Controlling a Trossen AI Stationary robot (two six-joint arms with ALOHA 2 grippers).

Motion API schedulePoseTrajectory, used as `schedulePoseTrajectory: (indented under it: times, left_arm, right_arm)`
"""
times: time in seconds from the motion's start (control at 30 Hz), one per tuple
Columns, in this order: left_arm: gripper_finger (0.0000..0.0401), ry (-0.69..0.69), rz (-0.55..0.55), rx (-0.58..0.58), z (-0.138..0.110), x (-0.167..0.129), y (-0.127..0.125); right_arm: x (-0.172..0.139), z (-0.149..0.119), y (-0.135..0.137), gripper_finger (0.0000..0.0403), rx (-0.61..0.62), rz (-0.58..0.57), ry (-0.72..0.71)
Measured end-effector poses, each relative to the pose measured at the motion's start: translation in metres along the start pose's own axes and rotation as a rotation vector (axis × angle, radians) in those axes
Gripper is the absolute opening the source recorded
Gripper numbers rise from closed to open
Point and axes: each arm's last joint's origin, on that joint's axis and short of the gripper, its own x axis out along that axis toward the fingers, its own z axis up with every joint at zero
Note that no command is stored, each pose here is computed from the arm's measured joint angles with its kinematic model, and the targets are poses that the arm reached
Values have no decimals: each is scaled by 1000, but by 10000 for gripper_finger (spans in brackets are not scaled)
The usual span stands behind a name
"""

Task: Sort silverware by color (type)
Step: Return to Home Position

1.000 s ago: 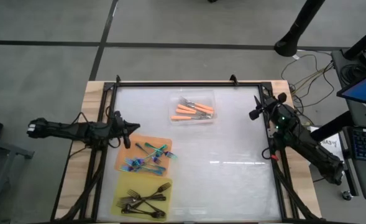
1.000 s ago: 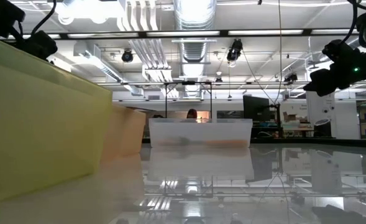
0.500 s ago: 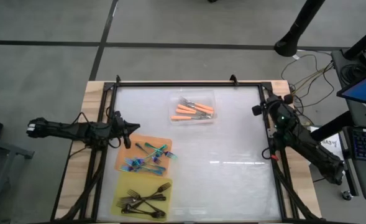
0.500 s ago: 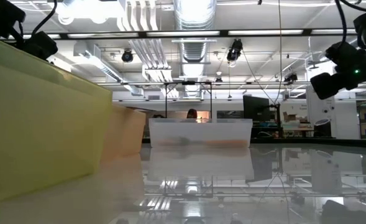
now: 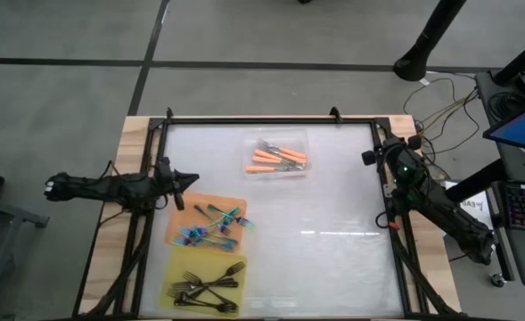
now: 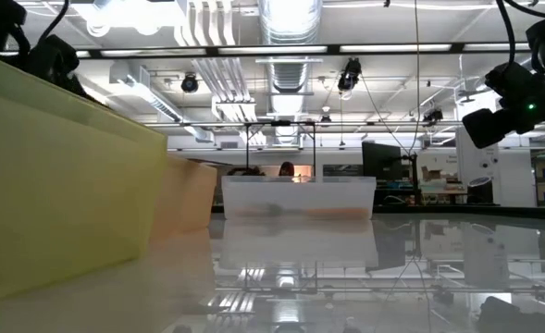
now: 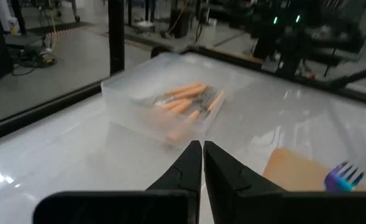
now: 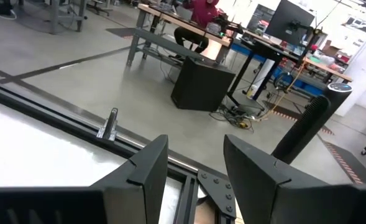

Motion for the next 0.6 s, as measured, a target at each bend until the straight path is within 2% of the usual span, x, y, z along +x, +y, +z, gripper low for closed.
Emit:
schedulePoseTrajectory:
  times: [0.23,0.6]
  left_arm:
    - [0,-80,-22,-49,5,-3,1]
    - [0,-114,-33,-70,7,-3,0]
  right_arm:
    - [0,0,0,148,0,0,0]
    - [0,0,0,148,0,1,-1]
